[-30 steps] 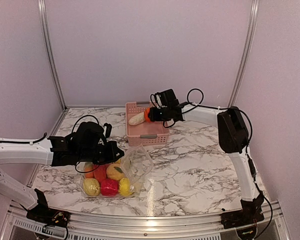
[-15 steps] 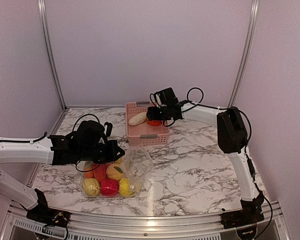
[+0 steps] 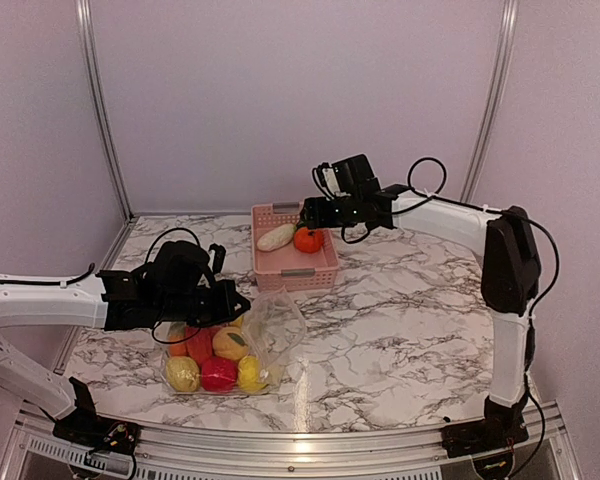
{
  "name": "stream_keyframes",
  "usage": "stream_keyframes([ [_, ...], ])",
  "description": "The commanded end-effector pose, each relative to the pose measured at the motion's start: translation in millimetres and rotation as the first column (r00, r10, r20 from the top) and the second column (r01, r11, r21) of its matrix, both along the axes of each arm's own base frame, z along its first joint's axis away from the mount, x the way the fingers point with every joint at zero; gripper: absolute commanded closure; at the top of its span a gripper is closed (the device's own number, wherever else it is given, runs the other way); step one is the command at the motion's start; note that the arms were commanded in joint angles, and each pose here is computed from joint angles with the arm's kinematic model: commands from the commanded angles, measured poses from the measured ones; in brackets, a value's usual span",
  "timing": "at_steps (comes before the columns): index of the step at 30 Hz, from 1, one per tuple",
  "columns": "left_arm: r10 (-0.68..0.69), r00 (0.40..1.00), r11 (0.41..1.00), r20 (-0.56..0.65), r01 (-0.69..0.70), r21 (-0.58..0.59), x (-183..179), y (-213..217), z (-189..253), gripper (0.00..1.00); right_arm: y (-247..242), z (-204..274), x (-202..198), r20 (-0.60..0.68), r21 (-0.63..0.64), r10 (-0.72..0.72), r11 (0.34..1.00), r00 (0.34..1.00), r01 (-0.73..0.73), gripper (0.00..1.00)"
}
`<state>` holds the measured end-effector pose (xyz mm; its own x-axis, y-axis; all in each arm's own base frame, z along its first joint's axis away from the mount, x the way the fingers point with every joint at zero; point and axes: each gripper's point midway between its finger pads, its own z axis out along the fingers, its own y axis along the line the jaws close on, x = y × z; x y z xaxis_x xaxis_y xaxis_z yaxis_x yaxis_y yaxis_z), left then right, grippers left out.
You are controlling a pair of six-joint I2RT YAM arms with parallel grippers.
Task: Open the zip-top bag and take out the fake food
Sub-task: Pick up the fake fruit from the zipper food storage bag.
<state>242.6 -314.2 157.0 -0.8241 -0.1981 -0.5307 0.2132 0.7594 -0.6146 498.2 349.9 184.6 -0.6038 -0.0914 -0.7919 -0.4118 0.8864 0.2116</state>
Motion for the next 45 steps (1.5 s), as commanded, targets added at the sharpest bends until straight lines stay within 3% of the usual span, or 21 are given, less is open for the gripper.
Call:
stream_keyframes([
  [1,-0.013,1.0,1.0,0.016,0.014,-0.027,2,-8,7,1.0,13,29,-45,0.035,0.008,0.082,0.997,0.996,-0.083,0.26],
  [13,-0.035,0.999,0.998,0.034,0.037,-0.06,3,-17,14,1.0,24,55,-147,0.013,0.072,0.221,0.972,0.975,-0.222,0.42],
  [25,-0.06,0.996,0.993,0.063,0.066,-0.098,1,-25,30,1.0,50,14,-236,-0.108,0.141,0.364,0.927,0.925,-0.348,0.54],
  [45,-0.12,0.982,0.974,0.142,0.144,-0.172,-10,-53,58,1.0,91,-74,-274,-0.258,0.283,0.502,0.856,0.825,-0.433,0.6],
])
